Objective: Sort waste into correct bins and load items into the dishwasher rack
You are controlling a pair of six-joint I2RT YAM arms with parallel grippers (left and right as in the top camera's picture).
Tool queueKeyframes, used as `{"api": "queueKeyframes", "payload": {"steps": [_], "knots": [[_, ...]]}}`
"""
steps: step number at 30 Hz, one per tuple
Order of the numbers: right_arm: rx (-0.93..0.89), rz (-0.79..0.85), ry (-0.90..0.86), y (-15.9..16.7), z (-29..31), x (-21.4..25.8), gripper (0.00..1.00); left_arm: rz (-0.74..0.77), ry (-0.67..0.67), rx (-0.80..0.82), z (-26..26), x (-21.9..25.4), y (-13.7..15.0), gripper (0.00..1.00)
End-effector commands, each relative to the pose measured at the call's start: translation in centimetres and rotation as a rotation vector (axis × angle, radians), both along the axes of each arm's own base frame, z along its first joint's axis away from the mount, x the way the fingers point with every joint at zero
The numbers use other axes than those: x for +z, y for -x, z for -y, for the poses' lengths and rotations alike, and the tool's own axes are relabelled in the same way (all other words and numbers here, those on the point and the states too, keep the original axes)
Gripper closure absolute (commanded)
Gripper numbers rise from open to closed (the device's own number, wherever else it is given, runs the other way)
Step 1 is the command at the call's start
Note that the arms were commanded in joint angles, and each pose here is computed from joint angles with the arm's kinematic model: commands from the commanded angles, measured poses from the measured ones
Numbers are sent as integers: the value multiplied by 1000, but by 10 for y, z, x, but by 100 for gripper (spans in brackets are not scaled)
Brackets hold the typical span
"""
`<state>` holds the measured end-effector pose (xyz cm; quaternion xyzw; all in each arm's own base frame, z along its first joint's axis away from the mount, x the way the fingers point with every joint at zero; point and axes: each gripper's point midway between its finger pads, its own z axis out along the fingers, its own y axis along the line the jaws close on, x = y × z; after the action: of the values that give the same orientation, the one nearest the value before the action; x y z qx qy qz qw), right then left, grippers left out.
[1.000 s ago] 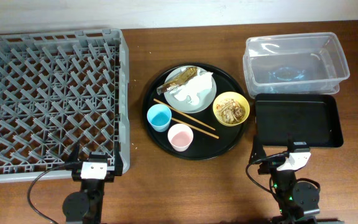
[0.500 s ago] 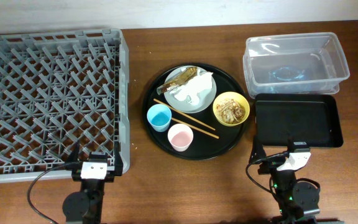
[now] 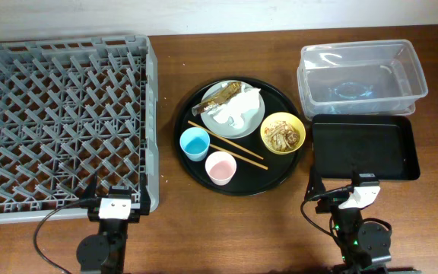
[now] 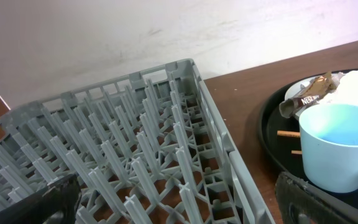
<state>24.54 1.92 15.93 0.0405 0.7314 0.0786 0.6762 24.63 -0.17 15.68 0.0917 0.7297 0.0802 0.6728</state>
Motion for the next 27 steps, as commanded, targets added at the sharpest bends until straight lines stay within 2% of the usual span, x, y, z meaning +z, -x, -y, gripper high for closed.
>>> {"api": "queueKeyframes", "payload": {"steps": [1,11,22,27], "knots": [[8,-3,11,0,-2,-3,2,-2,-21,16,-3,-2,0,1],[22,47,4,0,-4,9,2,-2,-21,16,-3,-2,0,1],[195,126,-7,5,-33,28,2,4,-20,5,-1,0,0,1],[237,156,-8,8,-40,38,2,74,-16,-58,10,17,0,1]]}}
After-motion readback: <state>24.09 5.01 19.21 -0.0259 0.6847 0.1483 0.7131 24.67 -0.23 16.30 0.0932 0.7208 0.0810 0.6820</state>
